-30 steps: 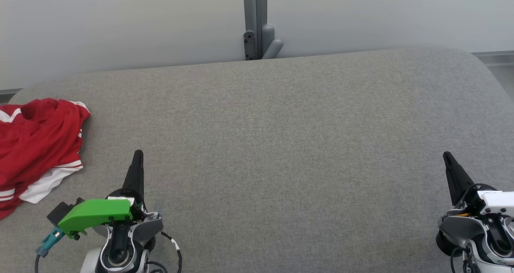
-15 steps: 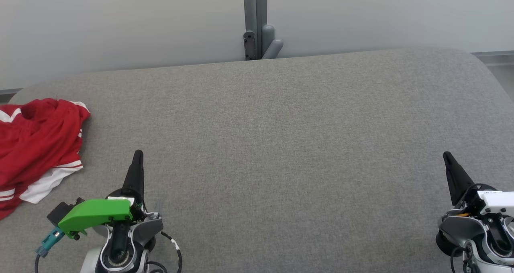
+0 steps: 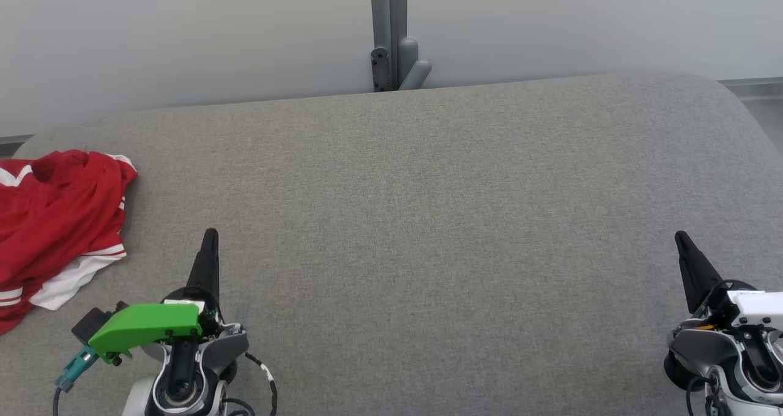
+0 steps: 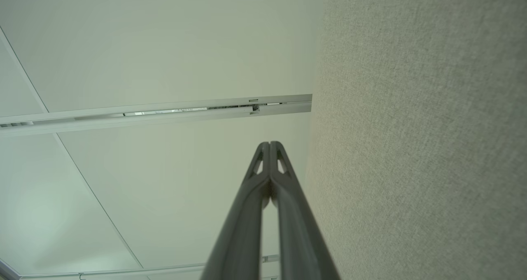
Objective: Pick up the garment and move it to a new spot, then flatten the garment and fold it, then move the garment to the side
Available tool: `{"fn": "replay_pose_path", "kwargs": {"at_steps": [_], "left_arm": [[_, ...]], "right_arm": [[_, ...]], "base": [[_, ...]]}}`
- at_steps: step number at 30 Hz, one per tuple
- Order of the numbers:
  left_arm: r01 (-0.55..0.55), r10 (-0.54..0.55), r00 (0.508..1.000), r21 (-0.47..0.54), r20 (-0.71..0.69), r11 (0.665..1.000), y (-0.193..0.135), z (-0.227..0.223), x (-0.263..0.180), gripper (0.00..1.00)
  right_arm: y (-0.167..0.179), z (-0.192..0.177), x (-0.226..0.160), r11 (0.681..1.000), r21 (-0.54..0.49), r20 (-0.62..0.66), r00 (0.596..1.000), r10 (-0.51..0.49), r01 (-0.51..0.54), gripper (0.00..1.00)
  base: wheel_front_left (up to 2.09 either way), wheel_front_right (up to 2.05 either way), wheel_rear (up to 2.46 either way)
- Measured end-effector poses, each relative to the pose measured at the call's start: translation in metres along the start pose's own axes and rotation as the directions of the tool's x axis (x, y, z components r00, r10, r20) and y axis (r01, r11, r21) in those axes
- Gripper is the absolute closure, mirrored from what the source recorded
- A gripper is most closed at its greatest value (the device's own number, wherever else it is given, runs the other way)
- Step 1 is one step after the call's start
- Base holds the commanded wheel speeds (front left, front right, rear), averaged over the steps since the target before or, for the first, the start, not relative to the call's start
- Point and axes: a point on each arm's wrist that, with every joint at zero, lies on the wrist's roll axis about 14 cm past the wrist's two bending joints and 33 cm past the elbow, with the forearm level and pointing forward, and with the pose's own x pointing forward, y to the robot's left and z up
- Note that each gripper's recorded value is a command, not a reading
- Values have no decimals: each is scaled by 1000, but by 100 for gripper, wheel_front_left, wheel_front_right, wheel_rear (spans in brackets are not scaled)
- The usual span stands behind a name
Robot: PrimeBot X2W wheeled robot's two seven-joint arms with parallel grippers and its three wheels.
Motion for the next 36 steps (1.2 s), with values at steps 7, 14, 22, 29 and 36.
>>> {"fn": "replay_pose_path", "kwargs": {"at_steps": [7, 14, 22, 29, 36], "left_arm": [[0, 0, 1000, 0, 0, 1000, 0, 0, 0, 100], [-17, 17, 1000, 0, 0, 1000, 6, 0, -2, 0], [-108, 108, 994, -3, 6, 994, 38, -1, -19, 0], [-78, 77, 997, 39, 15, 996, 29, -2, -17, 0], [-49, 45, 999, 149, 29, 988, 20, 2, -16, 0]], "right_arm": [[0, 0, 0, 1000, 0, 0, 1000, 0, 0, 100], [-5, -1, -2, 1000, 5, 0, 1000, -14, 14, 0], [-35, -11, -16, 995, 28, -8, 995, -98, 99, 0], [-30, -21, -13, 996, -8, -14, 996, -86, 86, 0], [-27, -31, -10, 990, -117, -37, 996, -85, 80, 0]], "base": [[0, 0, 0], [0, 0, 0], [0, 0, 0], [0, 0, 0], [0, 0, 0]]}}
